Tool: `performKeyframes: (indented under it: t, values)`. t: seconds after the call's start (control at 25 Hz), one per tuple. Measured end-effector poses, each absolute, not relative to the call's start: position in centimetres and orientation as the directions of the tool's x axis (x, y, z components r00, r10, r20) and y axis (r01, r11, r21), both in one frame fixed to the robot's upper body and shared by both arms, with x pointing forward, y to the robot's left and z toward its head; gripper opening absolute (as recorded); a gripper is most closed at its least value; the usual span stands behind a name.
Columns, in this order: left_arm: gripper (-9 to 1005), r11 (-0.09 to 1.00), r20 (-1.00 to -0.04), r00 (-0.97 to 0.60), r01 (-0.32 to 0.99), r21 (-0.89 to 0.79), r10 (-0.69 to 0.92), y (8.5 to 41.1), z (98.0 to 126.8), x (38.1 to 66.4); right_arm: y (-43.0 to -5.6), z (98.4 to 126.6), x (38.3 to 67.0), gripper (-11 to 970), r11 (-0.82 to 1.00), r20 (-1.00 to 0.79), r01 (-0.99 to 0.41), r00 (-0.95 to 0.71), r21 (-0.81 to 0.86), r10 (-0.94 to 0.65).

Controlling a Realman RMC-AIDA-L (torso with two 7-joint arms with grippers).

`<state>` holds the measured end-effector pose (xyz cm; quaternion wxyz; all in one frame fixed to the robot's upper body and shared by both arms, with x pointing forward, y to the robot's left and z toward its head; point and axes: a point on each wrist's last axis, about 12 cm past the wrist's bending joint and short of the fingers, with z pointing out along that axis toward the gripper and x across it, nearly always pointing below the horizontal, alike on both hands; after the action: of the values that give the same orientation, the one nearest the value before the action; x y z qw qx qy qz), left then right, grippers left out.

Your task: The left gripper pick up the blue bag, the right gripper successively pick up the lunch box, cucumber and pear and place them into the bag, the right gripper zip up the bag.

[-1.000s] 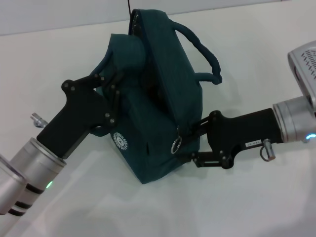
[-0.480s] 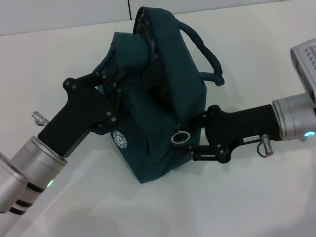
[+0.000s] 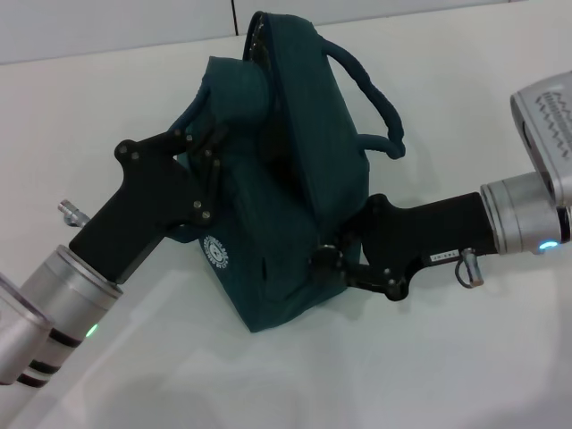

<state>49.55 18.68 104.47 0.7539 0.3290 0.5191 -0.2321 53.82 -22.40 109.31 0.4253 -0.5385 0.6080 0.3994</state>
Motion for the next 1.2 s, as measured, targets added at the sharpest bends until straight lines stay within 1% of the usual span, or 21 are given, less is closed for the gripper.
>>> performKeyframes:
  t: [0.08, 0.28, 0.48, 0.64, 0.88, 1.08, 1.2]
  values:
    - [96, 0.676, -0.936, 0.353, 0.691, 0.255, -0.008, 18.7, 104.5, 49.5, -22.4, 109.3, 53.7, 203, 0.092, -0.949, -0.996, -0.023, -0.007, -0.314]
    - [99, 0.673, -0.931, 0.365, 0.688, 0.273, 0.004, 18.6, 104.4, 49.4, -22.3, 109.2, 53.6, 12, 0.075, -0.948, -0.996, 0.019, -0.044, -0.317]
    - [102, 0.642, -0.929, 0.371, 0.711, 0.286, 0.003, 18.3, 104.3, 49.0, -22.1, 109.2, 53.7, 10, 0.063, -0.947, -0.996, 0.037, -0.061, -0.319]
    - [104, 0.652, -0.935, 0.35, 0.721, 0.234, -0.052, 17.8, 104.5, 48.5, -22.0, 109.4, 53.7, 9, 0.059, -0.949, -0.996, 0.042, -0.063, -0.313]
    - [303, 0.62, -0.955, 0.25, 0.779, 0.099, -0.162, 17.9, 105.0, 49.0, -21.7, 109.2, 53.8, 9, 0.061, -0.953, -0.997, 0.03, -0.051, -0.301]
    - [548, 0.566, -0.949, 0.179, 0.824, 0.001, -0.259, 19.2, 105.6, 49.0, -20.7, 109.5, 54.1, 9, 0.056, -0.964, -0.995, 0.059, -0.076, -0.26]
    - [651, 0.541, -0.936, 0.154, 0.84, -0.045, -0.317, 20.2, 105.8, 48.3, -20.3, 109.9, 54.5, 9, 0.065, -0.969, -0.994, 0.073, -0.091, -0.235]
